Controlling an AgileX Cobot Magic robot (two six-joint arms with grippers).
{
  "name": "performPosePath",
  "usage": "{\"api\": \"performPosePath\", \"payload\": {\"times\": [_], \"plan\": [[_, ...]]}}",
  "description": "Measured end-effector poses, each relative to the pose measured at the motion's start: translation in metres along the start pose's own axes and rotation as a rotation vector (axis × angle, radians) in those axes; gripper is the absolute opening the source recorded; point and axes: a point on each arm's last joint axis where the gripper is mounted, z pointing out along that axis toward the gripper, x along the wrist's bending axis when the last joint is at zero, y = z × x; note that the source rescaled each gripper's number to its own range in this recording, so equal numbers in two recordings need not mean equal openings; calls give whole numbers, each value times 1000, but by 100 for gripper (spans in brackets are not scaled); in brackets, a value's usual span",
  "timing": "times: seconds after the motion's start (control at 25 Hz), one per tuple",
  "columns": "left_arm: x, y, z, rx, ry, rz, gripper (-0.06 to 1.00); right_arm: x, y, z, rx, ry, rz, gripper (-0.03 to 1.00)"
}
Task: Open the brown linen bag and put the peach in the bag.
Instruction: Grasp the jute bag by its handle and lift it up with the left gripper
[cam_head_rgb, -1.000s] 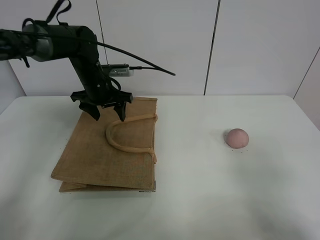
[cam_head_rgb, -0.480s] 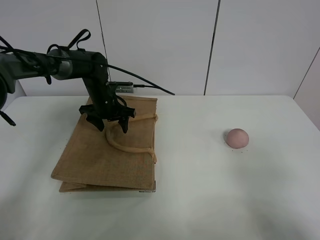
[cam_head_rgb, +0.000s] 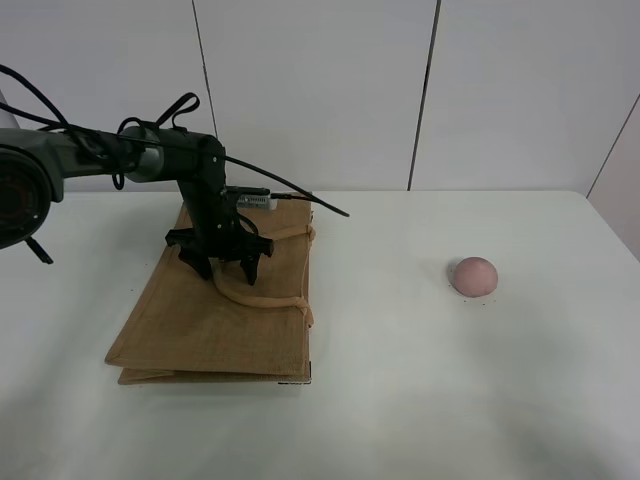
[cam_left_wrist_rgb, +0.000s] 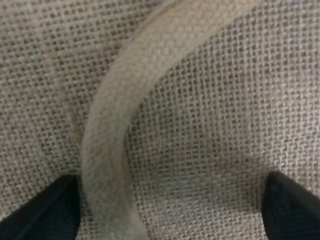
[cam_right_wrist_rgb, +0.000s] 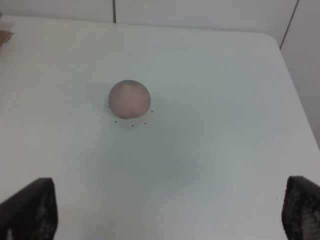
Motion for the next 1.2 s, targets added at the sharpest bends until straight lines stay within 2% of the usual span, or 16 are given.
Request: {"api": "performPosePath", "payload": {"times": [0.08, 0.16, 0.28, 0.36, 0.4, 0.44, 0.64, 0.8, 0.92, 1.04, 1.2], "plan": [[0, 0, 3, 8, 2, 0, 96, 0, 0, 0, 0, 0, 0, 100], [0, -1, 4, 12, 6, 2, 90, 0, 0, 0, 0, 0, 0, 100], [2, -2, 4, 24, 16, 6, 59, 0, 0, 0, 0, 0, 0, 100], [3, -2, 4, 28, 31, 15, 25, 0, 0, 0, 0, 0, 0, 100], [4, -2, 3, 28, 35, 15, 11, 0, 0, 0, 0, 0, 0, 100], [4, -2, 2, 29, 37, 9, 1, 0, 0, 0, 0, 0, 0, 100], [6, -2, -12, 28, 65, -22, 0, 0, 0, 0, 0, 0, 0, 100], [7, 5, -61, -11, 82, -6, 0, 0, 0, 0, 0, 0, 0, 100], [7, 10, -119, -84, 78, 37, 0, 0, 0, 0, 0, 0, 0, 100], [5, 15, -176, -248, 53, 58, 0, 0, 0, 0, 0, 0, 0, 100], [6, 0, -238, -393, 5, 67, 0, 0, 0, 0, 0, 0, 0, 100]]}}
